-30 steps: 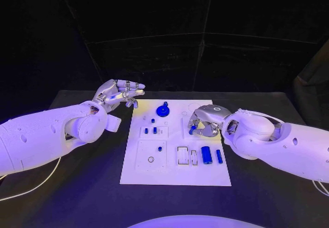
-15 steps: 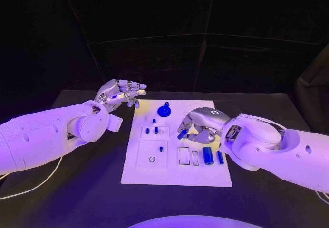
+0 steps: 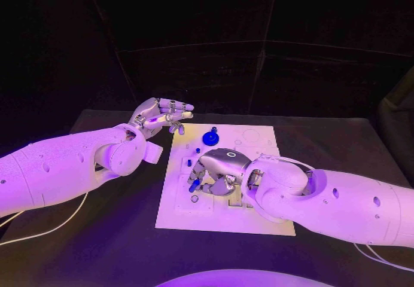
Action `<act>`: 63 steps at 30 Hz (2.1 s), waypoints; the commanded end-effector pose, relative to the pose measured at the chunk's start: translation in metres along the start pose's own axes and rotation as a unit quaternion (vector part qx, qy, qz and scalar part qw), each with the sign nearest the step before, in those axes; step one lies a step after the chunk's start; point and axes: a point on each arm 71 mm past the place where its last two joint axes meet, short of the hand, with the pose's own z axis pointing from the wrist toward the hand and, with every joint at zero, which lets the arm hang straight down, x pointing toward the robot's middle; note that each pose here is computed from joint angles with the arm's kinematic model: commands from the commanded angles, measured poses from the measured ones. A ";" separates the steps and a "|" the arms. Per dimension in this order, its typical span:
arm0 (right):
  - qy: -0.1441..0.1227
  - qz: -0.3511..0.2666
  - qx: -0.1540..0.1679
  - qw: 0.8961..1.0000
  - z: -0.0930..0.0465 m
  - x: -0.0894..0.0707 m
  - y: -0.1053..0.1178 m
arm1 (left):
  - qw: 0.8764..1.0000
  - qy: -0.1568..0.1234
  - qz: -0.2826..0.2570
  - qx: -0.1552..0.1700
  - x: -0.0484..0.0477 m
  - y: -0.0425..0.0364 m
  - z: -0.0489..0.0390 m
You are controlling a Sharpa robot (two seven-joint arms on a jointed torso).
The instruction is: Assemble the parts on the task board
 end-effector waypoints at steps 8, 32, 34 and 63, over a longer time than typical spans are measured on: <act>0.053 -0.030 0.003 0.998 0.010 0.020 -0.001 | 1.000 0.007 -0.005 0.002 0.0025 -0.0015 0.0009; 0.065 -0.077 0.017 0.995 0.011 0.024 0.001 | 1.000 0.005 -0.004 0.001 0.0004 -0.0010 0.0007; 0.070 -0.079 0.017 0.994 0.012 0.025 0.002 | 1.000 0.005 -0.004 0.001 0.0003 -0.0010 0.0007; 0.030 -0.083 -0.005 0.996 0.016 0.022 0.013 | 1.000 0.005 -0.004 -0.001 -0.0009 -0.0006 0.0004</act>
